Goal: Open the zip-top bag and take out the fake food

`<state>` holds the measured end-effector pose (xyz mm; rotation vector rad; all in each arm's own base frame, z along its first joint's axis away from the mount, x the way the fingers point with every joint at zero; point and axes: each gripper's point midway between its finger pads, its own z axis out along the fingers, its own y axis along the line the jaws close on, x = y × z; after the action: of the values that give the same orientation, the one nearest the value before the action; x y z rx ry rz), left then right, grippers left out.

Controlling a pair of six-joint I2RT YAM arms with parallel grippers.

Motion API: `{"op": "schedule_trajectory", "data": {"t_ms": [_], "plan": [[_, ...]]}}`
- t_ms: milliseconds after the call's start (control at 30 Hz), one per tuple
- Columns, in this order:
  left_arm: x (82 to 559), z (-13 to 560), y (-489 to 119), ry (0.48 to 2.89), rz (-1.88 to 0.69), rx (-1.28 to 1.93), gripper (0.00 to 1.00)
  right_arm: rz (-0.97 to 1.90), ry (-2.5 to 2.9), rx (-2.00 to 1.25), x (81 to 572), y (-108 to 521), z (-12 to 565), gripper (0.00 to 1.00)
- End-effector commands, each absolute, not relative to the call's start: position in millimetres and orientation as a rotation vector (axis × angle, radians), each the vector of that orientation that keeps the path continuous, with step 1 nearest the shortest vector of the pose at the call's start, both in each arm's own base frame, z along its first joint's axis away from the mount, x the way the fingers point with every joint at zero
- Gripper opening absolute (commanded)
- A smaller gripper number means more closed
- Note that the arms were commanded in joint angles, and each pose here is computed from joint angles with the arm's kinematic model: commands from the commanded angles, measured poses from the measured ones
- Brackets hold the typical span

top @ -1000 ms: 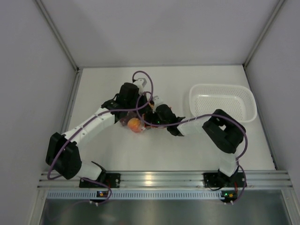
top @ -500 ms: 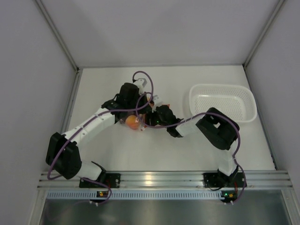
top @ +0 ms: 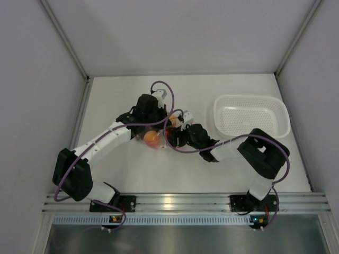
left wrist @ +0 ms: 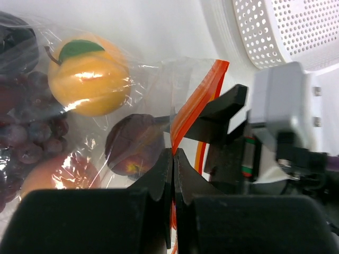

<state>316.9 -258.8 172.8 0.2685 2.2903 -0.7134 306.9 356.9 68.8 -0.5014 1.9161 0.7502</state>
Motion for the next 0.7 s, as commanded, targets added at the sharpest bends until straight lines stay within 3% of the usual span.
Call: {"op": "schedule_trajectory", "data": {"t_ms": [0,667], "plan": [[325.8,180.4,-259.3,2.249,-0.715,0.239,0.0,0.789,1.764,-0.449,310.8,352.9,125.2,0.38],[339.8,182.8,-239.9,2.212,-0.64,0.069,0.0,0.584,1.807,-0.369,294.5,282.3,185.4,0.37]]}}
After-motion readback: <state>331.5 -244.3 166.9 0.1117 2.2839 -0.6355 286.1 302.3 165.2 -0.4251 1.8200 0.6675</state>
